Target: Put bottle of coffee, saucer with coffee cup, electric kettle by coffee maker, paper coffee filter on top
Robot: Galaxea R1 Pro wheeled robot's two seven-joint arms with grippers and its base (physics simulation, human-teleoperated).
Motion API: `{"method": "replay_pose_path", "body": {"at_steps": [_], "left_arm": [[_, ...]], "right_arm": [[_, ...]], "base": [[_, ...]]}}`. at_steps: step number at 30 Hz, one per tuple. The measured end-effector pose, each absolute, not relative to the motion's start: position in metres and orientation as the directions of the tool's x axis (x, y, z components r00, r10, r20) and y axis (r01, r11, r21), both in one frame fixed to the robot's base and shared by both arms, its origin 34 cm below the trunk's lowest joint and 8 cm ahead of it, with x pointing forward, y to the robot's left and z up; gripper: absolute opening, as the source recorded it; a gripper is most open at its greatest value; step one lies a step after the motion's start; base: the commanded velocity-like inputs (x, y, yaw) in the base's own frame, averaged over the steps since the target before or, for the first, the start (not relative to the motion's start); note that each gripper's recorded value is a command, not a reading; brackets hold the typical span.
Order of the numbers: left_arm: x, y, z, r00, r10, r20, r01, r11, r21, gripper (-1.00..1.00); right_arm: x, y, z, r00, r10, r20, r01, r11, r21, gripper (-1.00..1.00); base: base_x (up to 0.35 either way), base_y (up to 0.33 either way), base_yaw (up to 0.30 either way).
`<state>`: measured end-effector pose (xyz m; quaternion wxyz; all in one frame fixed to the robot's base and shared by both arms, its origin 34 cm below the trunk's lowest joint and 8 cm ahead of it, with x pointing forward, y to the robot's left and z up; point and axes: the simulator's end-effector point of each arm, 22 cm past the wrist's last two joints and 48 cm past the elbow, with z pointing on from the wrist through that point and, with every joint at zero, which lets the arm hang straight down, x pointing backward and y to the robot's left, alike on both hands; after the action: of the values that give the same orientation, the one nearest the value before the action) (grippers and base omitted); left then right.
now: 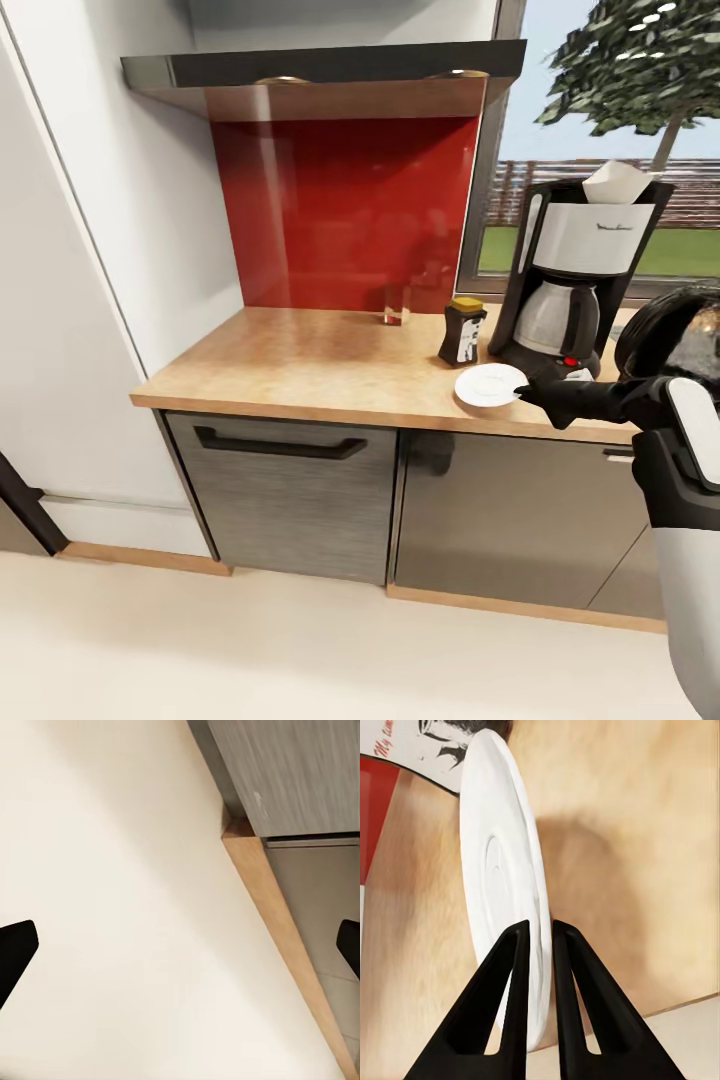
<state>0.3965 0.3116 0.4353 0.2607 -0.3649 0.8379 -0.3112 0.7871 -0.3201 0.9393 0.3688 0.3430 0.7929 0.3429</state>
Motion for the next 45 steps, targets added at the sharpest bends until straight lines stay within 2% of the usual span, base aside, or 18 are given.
{"method": "replay_pose_path", "body": {"at_steps": [45], "left_arm": [[0.389, 0.311, 0.429, -0.604, -0.772, -0.195, -0.466, 0.541, -0.700, 1.00]], "right_arm": [[0.792, -0.318, 0.924, -0.501, 0.800, -0.331, 0.308, 0.522, 0.796, -1.00]], "base": [[0.001, -0.001, 0.000]]}}
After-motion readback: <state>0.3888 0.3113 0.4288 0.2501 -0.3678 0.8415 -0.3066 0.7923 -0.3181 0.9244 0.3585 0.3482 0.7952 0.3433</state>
